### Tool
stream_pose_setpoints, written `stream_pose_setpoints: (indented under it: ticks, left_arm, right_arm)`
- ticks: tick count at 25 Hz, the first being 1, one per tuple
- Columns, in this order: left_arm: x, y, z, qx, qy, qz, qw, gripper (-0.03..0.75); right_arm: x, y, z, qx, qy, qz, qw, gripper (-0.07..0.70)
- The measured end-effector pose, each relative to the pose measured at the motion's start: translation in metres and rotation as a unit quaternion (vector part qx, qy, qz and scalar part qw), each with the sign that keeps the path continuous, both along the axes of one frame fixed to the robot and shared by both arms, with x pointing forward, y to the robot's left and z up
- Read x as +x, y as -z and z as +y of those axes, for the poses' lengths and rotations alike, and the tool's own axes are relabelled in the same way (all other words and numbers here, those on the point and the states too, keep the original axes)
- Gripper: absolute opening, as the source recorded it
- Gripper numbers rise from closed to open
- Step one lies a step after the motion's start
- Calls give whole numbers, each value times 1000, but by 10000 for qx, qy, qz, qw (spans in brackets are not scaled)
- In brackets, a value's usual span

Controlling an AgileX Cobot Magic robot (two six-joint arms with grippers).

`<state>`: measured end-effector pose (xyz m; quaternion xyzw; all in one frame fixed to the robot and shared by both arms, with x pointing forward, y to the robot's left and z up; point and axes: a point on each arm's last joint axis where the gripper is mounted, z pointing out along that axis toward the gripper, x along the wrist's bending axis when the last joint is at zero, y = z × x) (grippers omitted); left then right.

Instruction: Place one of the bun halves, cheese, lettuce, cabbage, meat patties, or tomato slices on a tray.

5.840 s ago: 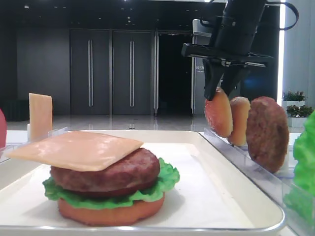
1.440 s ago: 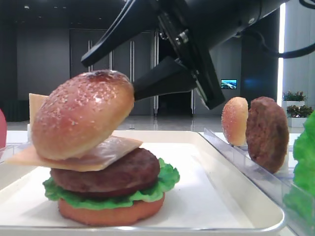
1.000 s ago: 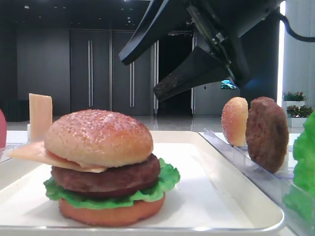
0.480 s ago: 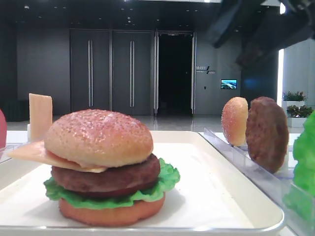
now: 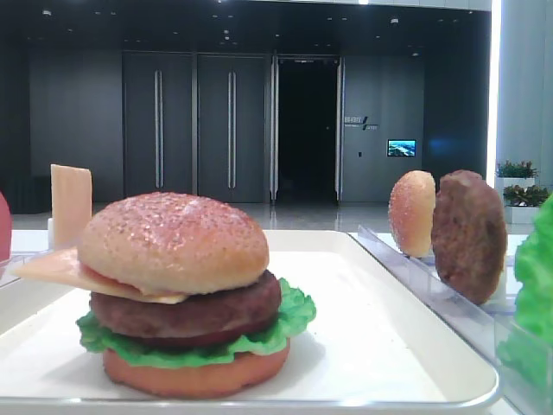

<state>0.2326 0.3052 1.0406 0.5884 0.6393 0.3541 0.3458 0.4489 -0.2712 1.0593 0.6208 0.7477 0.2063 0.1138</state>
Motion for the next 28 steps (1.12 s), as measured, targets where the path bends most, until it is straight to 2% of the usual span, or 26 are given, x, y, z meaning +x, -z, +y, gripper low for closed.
stream_pose_setpoints:
  ticks: [3, 6, 12, 16, 23, 28]
  left_arm:
    - [0, 0, 0, 0, 0, 0, 10000, 535]
    - [0, 0, 0, 0, 0, 0, 10000, 535]
    - [0, 0, 0, 0, 0, 0, 10000, 535]
    - [0, 0, 0, 0, 0, 0, 10000, 535]
    - [0, 0, 0, 0, 0, 0, 10000, 535]
    - [0, 0, 0, 0, 0, 0, 10000, 535]
  right_arm:
    - [-8, -2, -16, -347, 377, 180, 9985, 429]
    - [-15, -4, -22, -530, 562, 356, 9964, 429]
    - [-43, 4, -23, -519, 682, 610, 9945, 429]
    - [-76, 12, -23, -454, 741, 464, 9951, 429]
    - [-138, 18, -24, -355, 792, -524, 9948, 429]
    - [-172, 13, -25, -265, 822, -1408, 9863, 429]
